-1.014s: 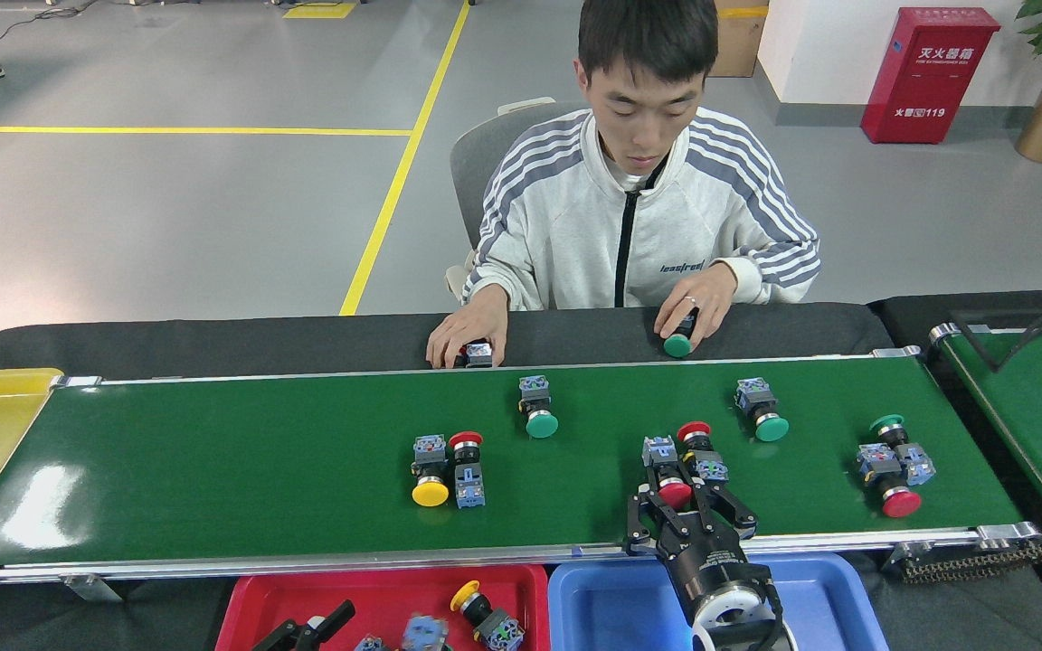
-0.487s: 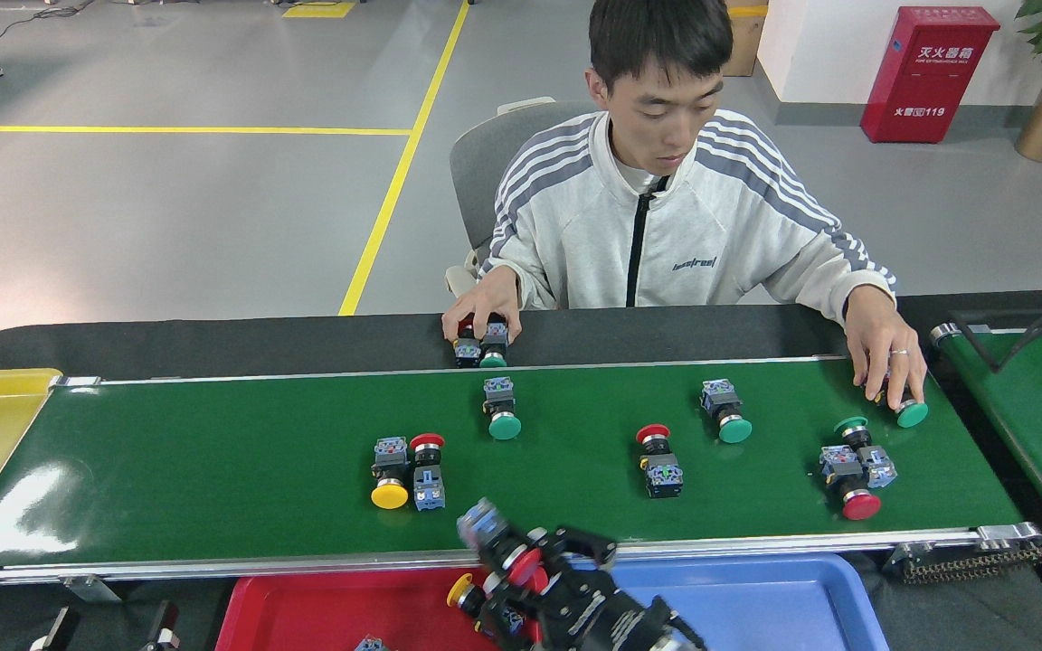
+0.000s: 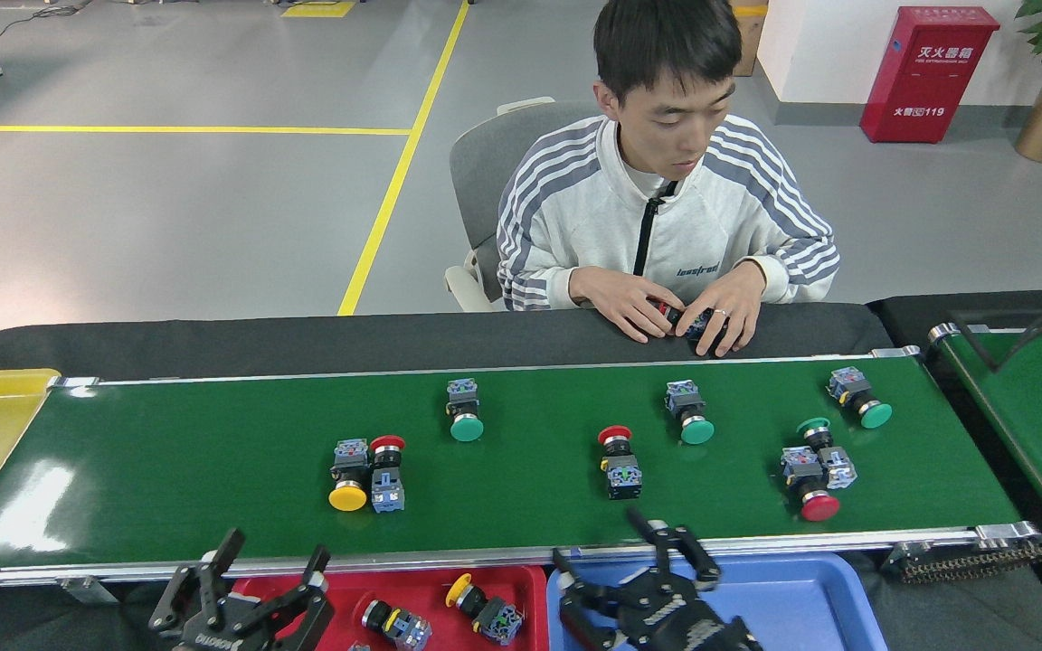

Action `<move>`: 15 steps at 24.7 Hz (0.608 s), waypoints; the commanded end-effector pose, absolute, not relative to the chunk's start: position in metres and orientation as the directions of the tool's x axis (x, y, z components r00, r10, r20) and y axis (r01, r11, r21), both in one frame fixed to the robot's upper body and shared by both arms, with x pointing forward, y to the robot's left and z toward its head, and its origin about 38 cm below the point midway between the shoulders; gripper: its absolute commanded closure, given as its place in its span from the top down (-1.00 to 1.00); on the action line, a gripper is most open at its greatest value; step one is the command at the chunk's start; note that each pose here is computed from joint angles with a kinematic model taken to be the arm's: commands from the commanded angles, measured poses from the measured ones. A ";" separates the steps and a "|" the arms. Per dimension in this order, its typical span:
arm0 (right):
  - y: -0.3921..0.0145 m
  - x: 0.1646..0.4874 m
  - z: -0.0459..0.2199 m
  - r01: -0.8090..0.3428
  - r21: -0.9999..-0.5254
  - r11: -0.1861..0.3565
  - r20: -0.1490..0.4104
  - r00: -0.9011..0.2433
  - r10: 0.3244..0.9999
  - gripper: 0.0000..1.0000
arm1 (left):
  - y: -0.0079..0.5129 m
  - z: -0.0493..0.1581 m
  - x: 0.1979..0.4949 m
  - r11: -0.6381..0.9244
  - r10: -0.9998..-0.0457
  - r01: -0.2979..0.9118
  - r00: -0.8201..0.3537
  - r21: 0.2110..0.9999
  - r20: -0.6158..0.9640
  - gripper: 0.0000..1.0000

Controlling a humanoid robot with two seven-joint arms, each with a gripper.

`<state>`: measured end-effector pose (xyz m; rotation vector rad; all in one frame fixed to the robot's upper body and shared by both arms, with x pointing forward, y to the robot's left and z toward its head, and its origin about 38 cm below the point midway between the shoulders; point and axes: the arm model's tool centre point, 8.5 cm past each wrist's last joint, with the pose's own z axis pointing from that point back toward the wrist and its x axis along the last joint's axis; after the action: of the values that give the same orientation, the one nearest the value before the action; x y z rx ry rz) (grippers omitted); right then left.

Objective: Pick switch part from conveyor to tray

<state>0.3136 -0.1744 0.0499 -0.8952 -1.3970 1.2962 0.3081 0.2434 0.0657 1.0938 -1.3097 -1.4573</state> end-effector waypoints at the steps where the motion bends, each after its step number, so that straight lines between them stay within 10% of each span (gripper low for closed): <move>1: -0.202 0.311 0.052 -0.062 -0.981 0.184 0.191 -0.131 0.973 1.00 | 0.237 0.067 0.317 -0.077 -0.975 0.054 -0.213 0.996 -0.063 0.98; 15: -0.216 0.334 0.038 -0.132 -0.988 0.081 0.080 0.012 0.997 1.00 | 0.251 0.045 0.365 -0.074 -0.986 0.122 -0.155 0.990 -0.055 0.98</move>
<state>0.3288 -0.2154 0.0339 -1.0496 -1.1478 1.1971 0.3584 0.2467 0.0372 1.0559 -1.1850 -1.4312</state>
